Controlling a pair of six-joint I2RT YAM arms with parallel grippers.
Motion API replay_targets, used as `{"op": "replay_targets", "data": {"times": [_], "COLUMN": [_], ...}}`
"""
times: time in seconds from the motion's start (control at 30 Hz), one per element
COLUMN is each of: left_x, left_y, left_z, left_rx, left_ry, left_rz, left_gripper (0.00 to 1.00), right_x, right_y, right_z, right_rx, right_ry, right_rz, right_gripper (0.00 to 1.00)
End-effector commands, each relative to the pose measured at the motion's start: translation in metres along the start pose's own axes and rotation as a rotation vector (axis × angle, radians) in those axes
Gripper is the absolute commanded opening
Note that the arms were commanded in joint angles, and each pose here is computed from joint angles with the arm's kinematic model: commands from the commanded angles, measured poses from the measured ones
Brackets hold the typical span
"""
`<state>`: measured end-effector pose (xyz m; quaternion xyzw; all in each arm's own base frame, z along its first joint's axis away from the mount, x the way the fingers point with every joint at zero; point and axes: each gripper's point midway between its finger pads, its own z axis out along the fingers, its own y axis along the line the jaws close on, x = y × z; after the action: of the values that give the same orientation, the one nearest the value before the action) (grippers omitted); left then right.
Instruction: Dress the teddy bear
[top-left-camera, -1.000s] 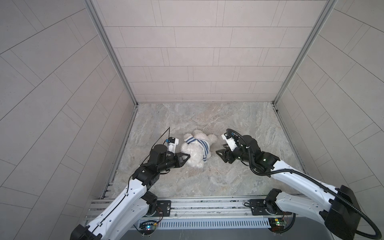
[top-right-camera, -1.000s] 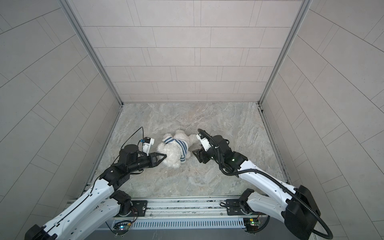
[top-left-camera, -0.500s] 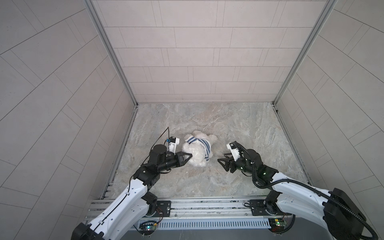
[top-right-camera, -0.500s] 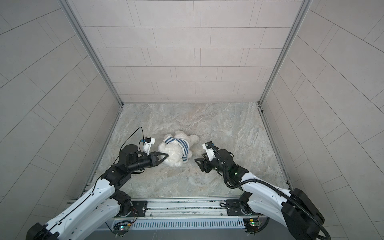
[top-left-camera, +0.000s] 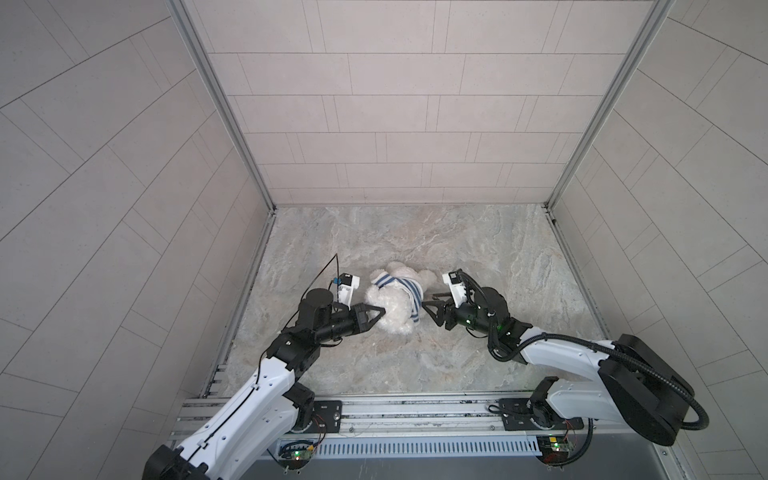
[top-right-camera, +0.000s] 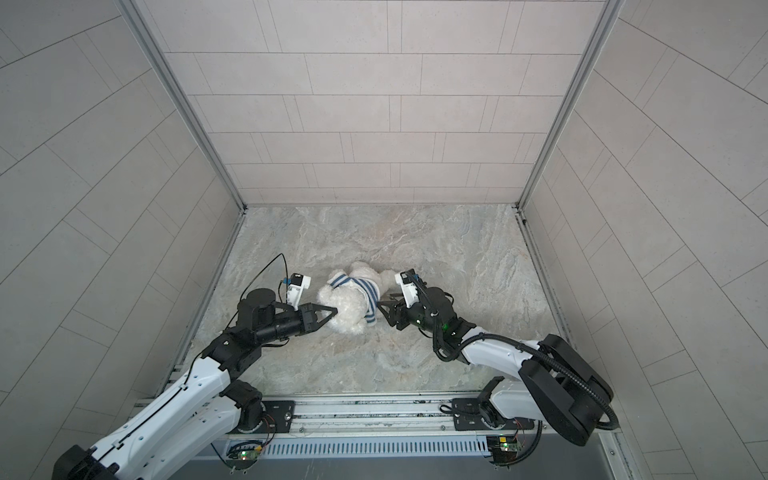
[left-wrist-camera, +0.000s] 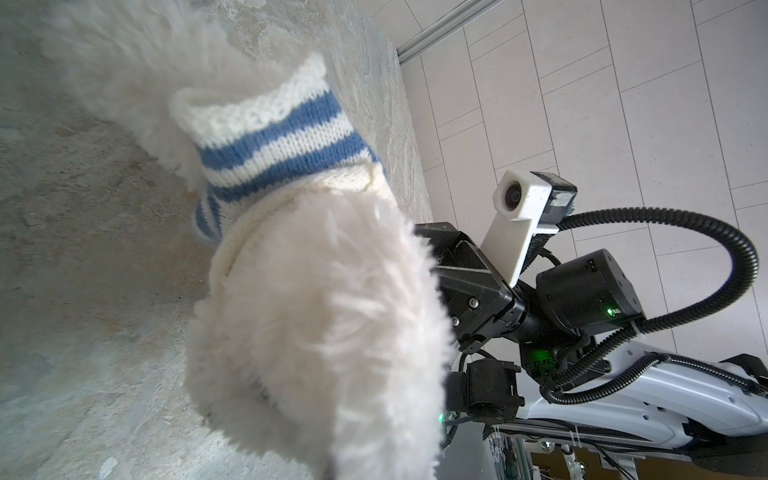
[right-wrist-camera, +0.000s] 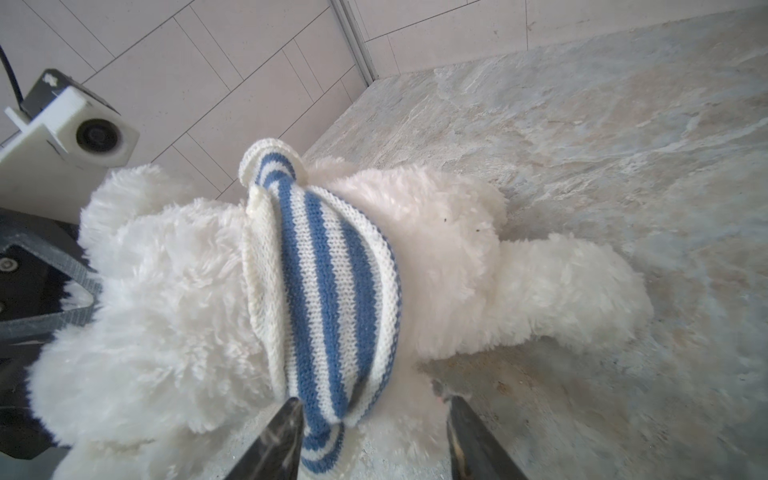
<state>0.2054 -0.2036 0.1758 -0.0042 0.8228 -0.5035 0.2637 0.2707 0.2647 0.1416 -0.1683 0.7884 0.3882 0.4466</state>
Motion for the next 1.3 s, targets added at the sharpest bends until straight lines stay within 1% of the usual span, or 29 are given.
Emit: {"op": "replay_targets", "data": {"times": [0.0,0.1,0.13,0.33,0.43,0.57,0.6,0.7,0.8,0.87,0.97,1.03,1.13,1.27], "left_x": [-0.006,-0.006,-0.006,-0.006,-0.007,-0.007,-0.007,-0.009,-0.01,-0.016,-0.035,-0.049,-0.063,-0.072], "left_y": [-0.013,-0.013,-0.013,-0.015,-0.016,-0.017,-0.017,-0.018,-0.022,-0.027,-0.038,-0.052,-0.074,-0.09], "left_z": [-0.003,-0.004,-0.004,-0.003,-0.004,-0.004,-0.005,-0.005,-0.007,-0.01,-0.026,-0.036,-0.048,-0.058], "left_rx": [0.056,0.057,0.059,0.071,0.075,0.077,0.075,0.079,0.083,0.078,0.04,0.049,0.079,0.106], "left_ry": [-0.027,-0.029,-0.029,-0.032,-0.034,-0.037,-0.037,-0.043,-0.046,-0.065,-0.159,-0.21,-0.254,-0.287], "left_rz": [0.041,0.041,0.041,0.033,0.032,0.031,0.028,0.026,0.023,0.025,0.021,0.016,-0.007,-0.028], "left_gripper": [0.0,0.0,0.0,0.0,0.0,0.0,0.0,0.0,0.0,0.0,0.0,0.0,0.0,0.0], "right_x": [-0.012,-0.011,-0.01,-0.015,-0.014,-0.015,-0.015,-0.013,-0.009,-0.006,0.003,0.01,0.021,0.031], "right_y": [0.004,-0.001,-0.003,-0.001,0.001,0.004,0.003,0.0,-0.004,-0.008,-0.015,-0.018,-0.025,-0.033], "right_z": [0.005,0.009,0.01,0.019,0.024,0.03,0.03,0.03,0.027,0.024,0.017,0.011,0.003,-0.002], "right_rx": [-0.024,-0.006,-0.002,-0.036,-0.056,-0.084,-0.084,-0.063,-0.031,0.0,0.049,0.072,0.116,0.163], "right_ry": [-0.042,-0.043,-0.043,-0.081,-0.08,-0.083,-0.084,-0.082,-0.06,-0.044,0.002,0.038,0.088,0.145], "right_rz": [0.008,0.017,0.019,0.074,0.084,0.095,0.096,0.09,0.067,0.05,0.022,0.001,-0.023,-0.05], "right_gripper": [0.49,0.39,0.38,0.37,0.37,0.33,0.3,0.13,0.0,0.0,0.0,0.0,0.0,0.0]}}
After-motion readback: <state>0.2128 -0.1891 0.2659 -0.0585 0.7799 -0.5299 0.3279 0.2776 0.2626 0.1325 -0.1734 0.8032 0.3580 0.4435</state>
